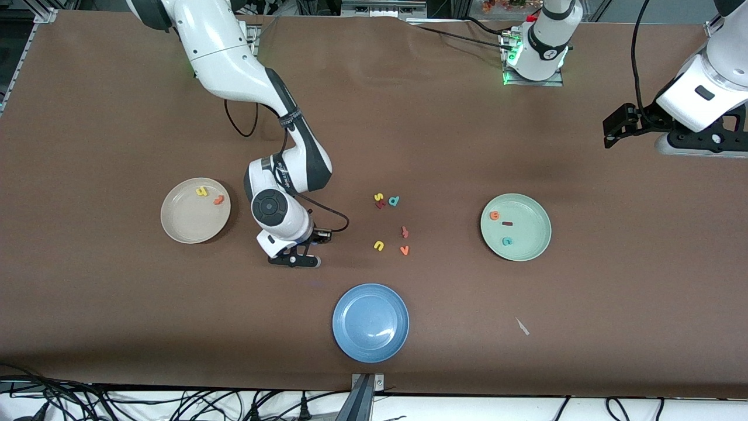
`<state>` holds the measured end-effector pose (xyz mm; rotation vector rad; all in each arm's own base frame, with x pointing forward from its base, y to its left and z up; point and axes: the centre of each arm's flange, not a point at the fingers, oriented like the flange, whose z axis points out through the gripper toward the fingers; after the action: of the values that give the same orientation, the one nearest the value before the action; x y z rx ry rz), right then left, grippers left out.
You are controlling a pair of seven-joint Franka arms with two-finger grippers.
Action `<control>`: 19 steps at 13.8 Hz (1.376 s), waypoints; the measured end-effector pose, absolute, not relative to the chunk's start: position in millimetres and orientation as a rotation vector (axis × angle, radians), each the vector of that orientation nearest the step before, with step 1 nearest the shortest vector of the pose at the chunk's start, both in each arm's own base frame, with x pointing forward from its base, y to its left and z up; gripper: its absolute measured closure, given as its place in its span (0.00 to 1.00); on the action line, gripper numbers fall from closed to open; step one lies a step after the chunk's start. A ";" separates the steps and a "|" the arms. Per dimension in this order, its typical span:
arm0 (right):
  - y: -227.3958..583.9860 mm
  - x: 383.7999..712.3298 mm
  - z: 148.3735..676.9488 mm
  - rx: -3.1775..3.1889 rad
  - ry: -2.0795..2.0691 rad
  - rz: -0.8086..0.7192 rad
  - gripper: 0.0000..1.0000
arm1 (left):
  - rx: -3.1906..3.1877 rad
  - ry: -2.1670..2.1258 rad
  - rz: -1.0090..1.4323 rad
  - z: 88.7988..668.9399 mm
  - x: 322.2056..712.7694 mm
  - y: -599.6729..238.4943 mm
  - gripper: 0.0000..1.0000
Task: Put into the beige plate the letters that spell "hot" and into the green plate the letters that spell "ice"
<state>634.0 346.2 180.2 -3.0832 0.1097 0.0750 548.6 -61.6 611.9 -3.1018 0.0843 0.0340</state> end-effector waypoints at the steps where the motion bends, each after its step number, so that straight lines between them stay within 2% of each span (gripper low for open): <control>1: 346.2 634.0 180.2 -3.083 0.110 0.075 0.62 | -3.102 0.084 0.034 611.9 548.6 -61.6 0.00; 15: 347.3 634.6 180.7 -3.068 0.124 0.069 0.72 | -3.102 0.084 0.034 611.9 548.6 -61.6 0.00; 19: 347.3 634.6 180.7 -3.068 0.124 0.069 0.72 | -3.102 0.084 0.034 611.9 548.6 -61.6 0.00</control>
<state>634.6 347.3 180.7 -3.0678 0.1245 0.0692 548.6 -61.6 611.9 -3.1018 0.0843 0.0341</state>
